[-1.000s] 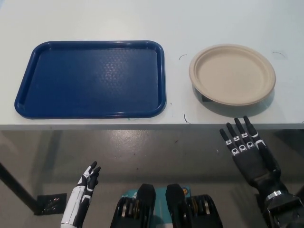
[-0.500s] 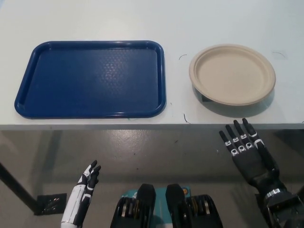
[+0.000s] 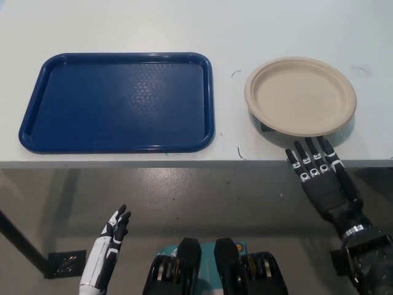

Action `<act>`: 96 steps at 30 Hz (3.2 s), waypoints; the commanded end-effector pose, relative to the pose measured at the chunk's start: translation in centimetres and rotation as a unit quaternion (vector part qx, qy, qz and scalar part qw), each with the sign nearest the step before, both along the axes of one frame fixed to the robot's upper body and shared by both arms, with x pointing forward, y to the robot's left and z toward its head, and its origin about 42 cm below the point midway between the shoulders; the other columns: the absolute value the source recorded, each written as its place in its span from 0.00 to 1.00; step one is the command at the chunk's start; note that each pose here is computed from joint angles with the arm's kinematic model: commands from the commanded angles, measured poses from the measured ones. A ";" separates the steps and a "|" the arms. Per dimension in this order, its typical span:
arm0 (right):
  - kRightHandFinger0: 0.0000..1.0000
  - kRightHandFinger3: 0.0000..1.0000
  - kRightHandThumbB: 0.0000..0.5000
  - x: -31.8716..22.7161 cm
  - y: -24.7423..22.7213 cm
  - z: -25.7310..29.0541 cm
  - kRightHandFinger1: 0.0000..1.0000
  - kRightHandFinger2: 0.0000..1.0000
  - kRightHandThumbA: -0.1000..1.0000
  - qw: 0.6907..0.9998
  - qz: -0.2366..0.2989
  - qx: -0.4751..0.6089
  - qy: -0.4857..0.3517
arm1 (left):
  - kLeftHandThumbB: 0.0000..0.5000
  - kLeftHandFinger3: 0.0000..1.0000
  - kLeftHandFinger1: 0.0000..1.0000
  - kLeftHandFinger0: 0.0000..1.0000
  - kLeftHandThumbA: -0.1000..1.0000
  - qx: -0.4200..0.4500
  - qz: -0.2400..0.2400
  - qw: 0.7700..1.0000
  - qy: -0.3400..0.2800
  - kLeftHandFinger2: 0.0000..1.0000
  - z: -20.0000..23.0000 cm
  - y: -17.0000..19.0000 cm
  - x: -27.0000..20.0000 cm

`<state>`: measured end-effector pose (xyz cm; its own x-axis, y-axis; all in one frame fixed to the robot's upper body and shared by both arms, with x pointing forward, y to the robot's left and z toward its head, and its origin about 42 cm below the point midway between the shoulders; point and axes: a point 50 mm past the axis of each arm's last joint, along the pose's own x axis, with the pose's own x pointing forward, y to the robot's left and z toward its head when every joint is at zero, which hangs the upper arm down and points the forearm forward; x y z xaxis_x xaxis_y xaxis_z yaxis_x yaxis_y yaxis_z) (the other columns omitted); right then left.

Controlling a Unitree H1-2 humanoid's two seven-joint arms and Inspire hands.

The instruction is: Use the right hand to pick up a plate from a leveled surface and place it into a tray on the left side

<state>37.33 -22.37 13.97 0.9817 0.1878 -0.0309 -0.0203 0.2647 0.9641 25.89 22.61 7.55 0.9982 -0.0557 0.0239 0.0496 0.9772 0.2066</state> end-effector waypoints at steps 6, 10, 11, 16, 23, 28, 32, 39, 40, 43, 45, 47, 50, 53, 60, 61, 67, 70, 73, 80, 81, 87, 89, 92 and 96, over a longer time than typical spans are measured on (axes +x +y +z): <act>1.00 1.00 0.68 1.8 0.3 2.5 1.00 1.00 1.00 0.999 0.011 0.010 -0.035 | 0.00 1.00 1.00 1.00 1.00 0.006 -0.002 1.000 -0.027 1.00 0.8 0.3 0.6; 1.00 1.00 0.67 2.0 0.4 2.4 1.00 1.00 1.00 0.999 0.014 0.009 -0.039 | 0.00 1.00 1.00 1.00 1.00 0.004 -0.002 1.000 -0.027 1.00 0.9 0.3 0.7; 1.00 1.00 0.67 2.1 0.4 2.4 1.00 1.00 1.00 0.999 0.014 0.008 -0.039 | 0.00 1.00 1.00 1.00 1.00 0.002 -0.001 1.000 -0.025 1.00 0.9 0.3 0.7; 1.00 1.00 0.68 2.6 0.6 2.5 1.00 1.00 1.00 0.999 0.016 0.007 -0.035 | 0.00 1.00 1.00 1.00 1.00 0.004 -0.002 1.000 -0.027 1.00 0.9 0.3 0.6; 1.00 1.00 0.67 3.8 0.9 3.7 1.00 1.00 1.00 0.999 0.021 0.000 -0.050 | 0.00 1.00 1.00 1.00 1.00 0.000 -0.004 1.000 -0.029 1.00 1.1 0.3 0.7; 1.00 1.00 0.66 4.3 1.0 3.9 1.00 1.00 1.00 0.998 0.025 0.000 -0.050 | 0.00 1.00 1.00 1.00 1.00 0.002 -0.004 1.000 -0.029 1.00 1.1 0.4 0.8; 1.00 1.00 0.66 4.4 1.3 3.7 1.00 1.00 1.00 0.998 0.028 0.004 -0.048 | 0.00 1.00 1.00 1.00 1.00 0.001 -0.005 1.000 -0.031 1.00 1.1 0.4 0.9; 1.00 1.00 0.69 4.6 1.5 3.3 1.00 1.00 1.00 0.999 0.031 -0.001 -0.042 | 0.00 1.00 1.00 1.00 1.00 0.004 -0.005 1.000 -0.030 1.00 1.2 0.4 0.9; 1.00 1.00 0.69 4.7 1.5 3.3 1.00 1.00 1.00 0.999 0.030 -0.001 -0.042 | 0.00 1.00 1.00 1.00 1.00 0.005 -0.005 1.000 -0.030 1.00 1.2 0.4 0.9; 1.00 1.00 0.68 4.8 1.6 3.3 1.00 1.00 1.00 0.999 0.030 -0.003 -0.040 | 0.00 1.00 1.00 1.00 1.00 0.005 -0.005 1.000 -0.030 1.00 1.2 0.4 0.9; 1.00 1.00 0.69 5.1 1.6 3.4 1.00 1.00 1.00 0.999 0.029 -0.003 -0.039 | 0.00 1.00 1.00 1.00 1.00 0.005 -0.005 0.999 -0.033 1.00 1.3 0.4 1.2; 1.00 1.00 0.69 5.1 1.6 3.4 1.00 1.00 1.00 0.999 0.029 -0.005 -0.039 | 0.00 1.00 1.00 1.00 1.00 0.004 -0.005 0.999 -0.033 1.00 1.3 0.4 1.1; 1.00 1.00 0.67 5.3 1.7 3.2 1.00 1.00 1.00 0.999 0.027 -0.010 -0.034 | 0.00 1.00 1.00 1.00 1.00 0.005 -0.006 0.999 -0.034 1.00 1.4 0.4 1.1; 1.00 1.00 0.66 5.7 1.6 2.4 1.00 1.00 1.00 0.999 0.024 -0.010 -0.021 | 0.00 1.00 1.00 1.00 1.00 0.003 -0.007 0.999 -0.032 1.00 1.4 0.3 1.2; 1.00 1.00 0.66 6.4 1.8 1.3 1.00 1.00 1.00 1.000 0.025 -0.011 -0.006 | 0.00 1.00 1.00 1.00 1.00 0.001 -0.007 0.999 -0.035 1.00 1.5 0.3 1.4; 1.00 1.00 0.66 6.4 1.8 1.1 1.00 1.00 1.00 1.000 0.025 -0.010 -0.005 | 0.00 1.00 1.00 1.00 1.00 0.002 -0.007 0.999 -0.035 1.00 1.5 0.3 1.4; 1.00 1.00 0.66 6.6 1.9 0.6 1.00 1.00 1.00 1.000 0.026 -0.014 0.001 | 0.00 1.00 1.00 1.00 1.00 0.007 -0.008 0.999 -0.034 1.00 1.6 0.3 1.3; 1.00 1.00 0.66 6.9 1.8 0.5 1.00 1.00 1.00 1.000 0.024 -0.017 0.004 | 0.00 1.00 1.00 1.00 1.00 0.006 -0.009 0.999 -0.034 1.00 1.6 0.2 1.3; 1.00 1.00 0.68 7.4 1.6 0.8 1.00 1.00 1.00 1.000 0.022 -0.019 0.002 | 0.00 1.00 1.00 1.00 1.00 0.006 -0.009 0.999 -0.036 1.00 1.7 0.2 1.6; 1.00 1.00 0.71 8.6 1.4 2.6 1.00 1.00 1.00 1.000 0.012 -0.018 -0.013 | 0.00 1.00 1.00 1.00 1.00 0.005 -0.010 0.999 -0.035 1.00 1.8 0.2 1.6; 1.00 1.00 0.70 8.7 1.4 2.8 1.00 1.00 1.00 1.000 0.011 -0.019 -0.016 | 0.00 1.00 1.00 1.00 1.00 0.006 -0.009 0.999 -0.036 1.00 1.8 0.2 1.6; 1.00 1.00 0.71 9.6 1.1 4.0 1.00 1.00 1.00 0.999 0.011 -0.024 -0.029 | 0.00 1.00 1.00 1.00 1.00 0.006 -0.011 0.999 -0.035 1.00 1.7 0.2 1.8; 1.00 1.00 0.77 9.9 1.1 4.4 1.00 1.00 1.00 0.999 0.010 -0.036 -0.022 | 0.00 1.00 1.00 1.00 1.00 0.004 -0.011 0.999 -0.033 1.00 1.7 0.2 1.8; 0.98 1.00 0.70 10.5 0.8 4.8 0.94 1.00 1.00 0.996 0.012 -0.074 0.054 | 0.00 1.00 1.00 1.00 1.00 0.005 -0.010 0.999 -0.034 1.00 1.7 0.2 1.8; 0.00 0.42 0.00 11.3 0.5 3.6 0.00 0.31 0.98 0.979 -0.005 -0.138 0.149 | 0.00 1.00 1.00 1.00 1.00 0.005 -0.011 0.999 -0.035 1.00 1.8 0.3 1.7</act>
